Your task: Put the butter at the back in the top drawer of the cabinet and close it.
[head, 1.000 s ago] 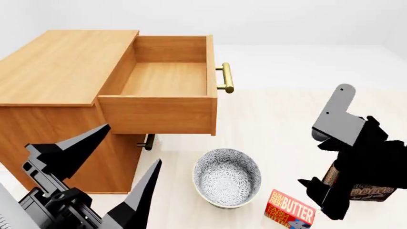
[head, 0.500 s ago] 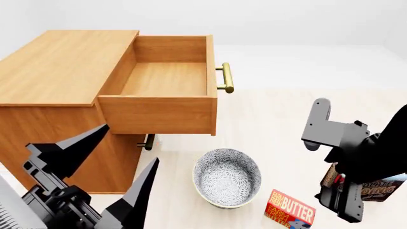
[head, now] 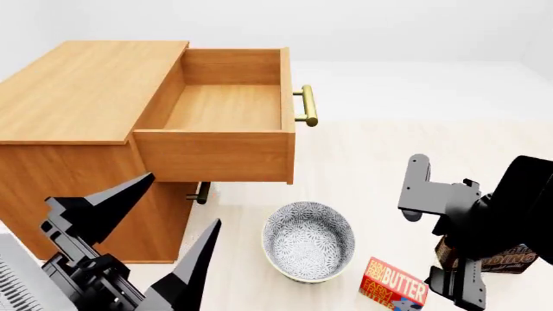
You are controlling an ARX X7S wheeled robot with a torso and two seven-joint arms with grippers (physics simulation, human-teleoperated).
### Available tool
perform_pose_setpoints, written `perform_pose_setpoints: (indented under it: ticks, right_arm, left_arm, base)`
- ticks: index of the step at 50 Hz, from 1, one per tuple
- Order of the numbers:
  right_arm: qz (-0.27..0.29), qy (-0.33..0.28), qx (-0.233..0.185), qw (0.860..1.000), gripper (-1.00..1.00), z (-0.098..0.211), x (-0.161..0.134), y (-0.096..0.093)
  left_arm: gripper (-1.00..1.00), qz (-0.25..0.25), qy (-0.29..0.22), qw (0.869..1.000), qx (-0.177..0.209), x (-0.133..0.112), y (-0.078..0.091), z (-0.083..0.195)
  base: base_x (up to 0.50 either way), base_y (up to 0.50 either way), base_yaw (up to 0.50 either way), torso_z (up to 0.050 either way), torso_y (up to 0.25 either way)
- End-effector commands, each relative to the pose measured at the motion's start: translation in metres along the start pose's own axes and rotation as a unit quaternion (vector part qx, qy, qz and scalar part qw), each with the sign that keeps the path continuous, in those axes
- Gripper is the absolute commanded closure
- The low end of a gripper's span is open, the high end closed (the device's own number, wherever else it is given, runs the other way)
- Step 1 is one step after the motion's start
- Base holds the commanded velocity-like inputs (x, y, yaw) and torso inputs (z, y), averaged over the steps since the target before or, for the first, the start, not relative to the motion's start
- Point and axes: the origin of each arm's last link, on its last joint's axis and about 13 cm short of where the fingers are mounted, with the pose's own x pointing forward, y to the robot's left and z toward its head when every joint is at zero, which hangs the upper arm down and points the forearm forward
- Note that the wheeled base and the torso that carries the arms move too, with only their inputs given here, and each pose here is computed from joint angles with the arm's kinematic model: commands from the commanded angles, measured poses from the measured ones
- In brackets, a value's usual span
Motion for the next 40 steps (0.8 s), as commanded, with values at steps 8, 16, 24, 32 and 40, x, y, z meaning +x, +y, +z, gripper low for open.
perform_pose_setpoints:
  ticks: [8, 16, 24, 32, 40]
  right_arm:
    - [0.029, 0.027, -0.01, 0.999, -1.0, -0.005, 0.026, 0.001]
    - [0.036, 0.028, -0.009, 0.999, -1.0, -0.006, 0.037, -0.001]
    - [0.04, 0.028, -0.002, 0.999, -1.0, -0.007, 0.043, -0.003]
    - [0.04, 0.02, 0.005, 0.999, -1.0, -0.009, 0.05, -0.005]
    - [0.045, 0.016, 0.006, 0.999, -1.0, -0.01, 0.057, -0.006]
  left_arm:
    - [-1.0, -0.002, 0.004, 1.0, -0.002, 0.001, 0.001, -0.002]
    - [-1.0, -0.003, 0.007, 1.0, -0.004, 0.001, 0.001, -0.003]
    - [-1.0, -0.003, 0.009, 1.0, -0.006, 0.002, 0.001, -0.004]
    - [-1.0, -0.004, 0.01, 1.0, -0.007, 0.002, 0.001, -0.005]
    - [-1.0, -0.004, 0.011, 1.0, -0.007, 0.002, 0.001, -0.006]
  base:
    - [0.0, 0.0, 0.0, 0.0, 0.0]
    - [0.0, 0.0, 0.0, 0.0, 0.0]
    - [0.0, 0.0, 0.0, 0.0, 0.0]
    - [0.0, 0.0, 0.0, 0.0, 0.0]
    - [0.0, 0.0, 0.0, 0.0, 0.0]
